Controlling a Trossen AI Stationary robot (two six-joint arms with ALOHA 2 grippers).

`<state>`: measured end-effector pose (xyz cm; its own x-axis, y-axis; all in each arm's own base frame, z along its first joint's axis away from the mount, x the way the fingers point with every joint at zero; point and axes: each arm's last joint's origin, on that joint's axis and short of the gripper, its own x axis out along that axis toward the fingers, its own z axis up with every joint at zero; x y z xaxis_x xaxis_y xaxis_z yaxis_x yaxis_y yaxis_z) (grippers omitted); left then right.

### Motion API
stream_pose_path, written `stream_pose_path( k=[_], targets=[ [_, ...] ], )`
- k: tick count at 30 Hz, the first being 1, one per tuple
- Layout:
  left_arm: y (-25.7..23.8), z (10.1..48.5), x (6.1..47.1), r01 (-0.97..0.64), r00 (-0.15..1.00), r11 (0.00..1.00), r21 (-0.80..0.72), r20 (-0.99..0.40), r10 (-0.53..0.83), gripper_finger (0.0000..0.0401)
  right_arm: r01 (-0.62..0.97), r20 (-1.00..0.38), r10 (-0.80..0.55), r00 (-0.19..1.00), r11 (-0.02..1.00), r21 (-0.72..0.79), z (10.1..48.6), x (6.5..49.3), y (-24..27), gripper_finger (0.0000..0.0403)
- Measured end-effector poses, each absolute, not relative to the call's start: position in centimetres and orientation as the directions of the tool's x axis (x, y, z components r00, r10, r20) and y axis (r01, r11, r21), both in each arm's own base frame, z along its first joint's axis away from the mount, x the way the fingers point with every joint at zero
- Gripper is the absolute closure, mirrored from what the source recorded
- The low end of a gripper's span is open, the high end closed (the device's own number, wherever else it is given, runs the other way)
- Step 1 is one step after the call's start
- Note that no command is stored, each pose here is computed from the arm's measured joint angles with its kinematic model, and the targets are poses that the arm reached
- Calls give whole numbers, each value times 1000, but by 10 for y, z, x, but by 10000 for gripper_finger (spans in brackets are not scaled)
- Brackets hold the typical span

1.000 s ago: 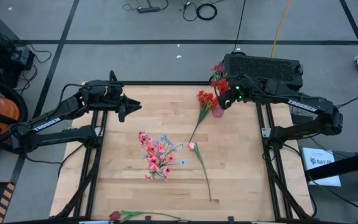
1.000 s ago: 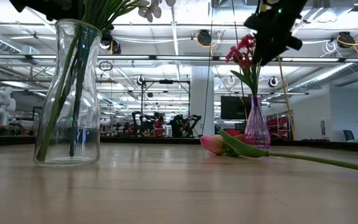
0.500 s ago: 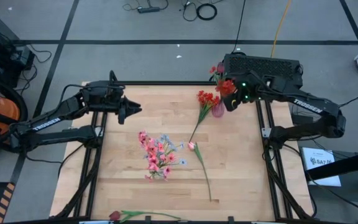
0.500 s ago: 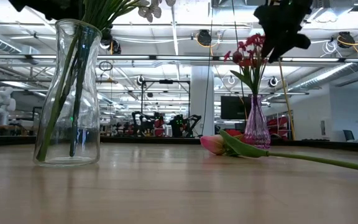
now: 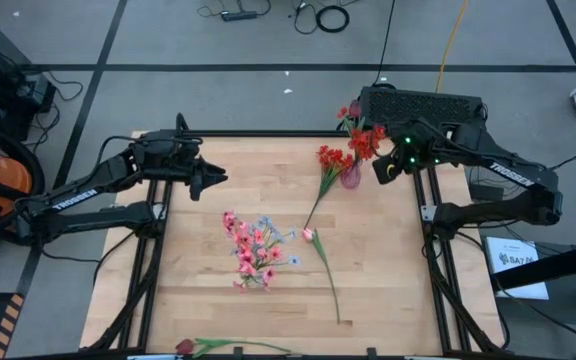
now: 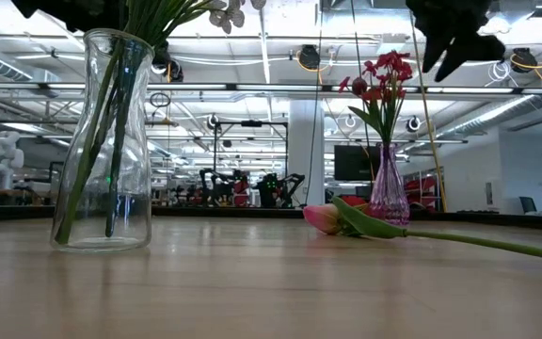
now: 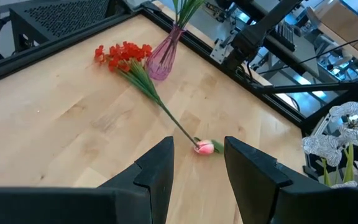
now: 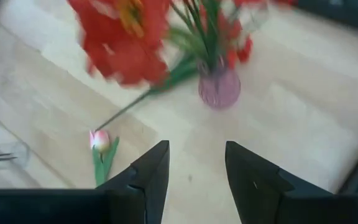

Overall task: Sort flowers into vase by color
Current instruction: Put the pink flower into the transparent vase

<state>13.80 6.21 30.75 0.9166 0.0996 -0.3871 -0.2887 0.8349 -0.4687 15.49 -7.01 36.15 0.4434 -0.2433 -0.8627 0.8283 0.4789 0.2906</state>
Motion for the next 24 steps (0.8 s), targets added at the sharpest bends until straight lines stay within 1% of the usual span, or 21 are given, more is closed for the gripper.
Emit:
stream_pose_path(
  k=[3,5,9,12,15,18,24],
  targets=[
    [62,307,138,-292,915,831,-473,-390,99,253,866,-895,-208,395,410,287,359,152,-61,255],
    [62,307,138,-292,915,831,-473,-390,99,253,878,-905,-187,383,377,294,357,153,-54,255],
    [62,307,138,-289,915,836,-466,-392,98,253,867,-904,-141,404,374,329,350,162,-34,255],
    [62,307,138,-278,915,844,-458,-394,88,253,866,-898,-151,413,368,337,342,168,-18,255],
    [61,304,137,-286,906,839,-463,-416,79,253,863,-893,-143,426,360,354,332,173,-1,255],
    [60,301,135,-299,891,834,-464,-448,71,253,853,-889,-108,444,355,383,322,176,15,255],
    [59,296,133,-324,866,821,-470,-497,57,253,784,-831,-49,554,367,501,299,189,44,255]
  ],
)
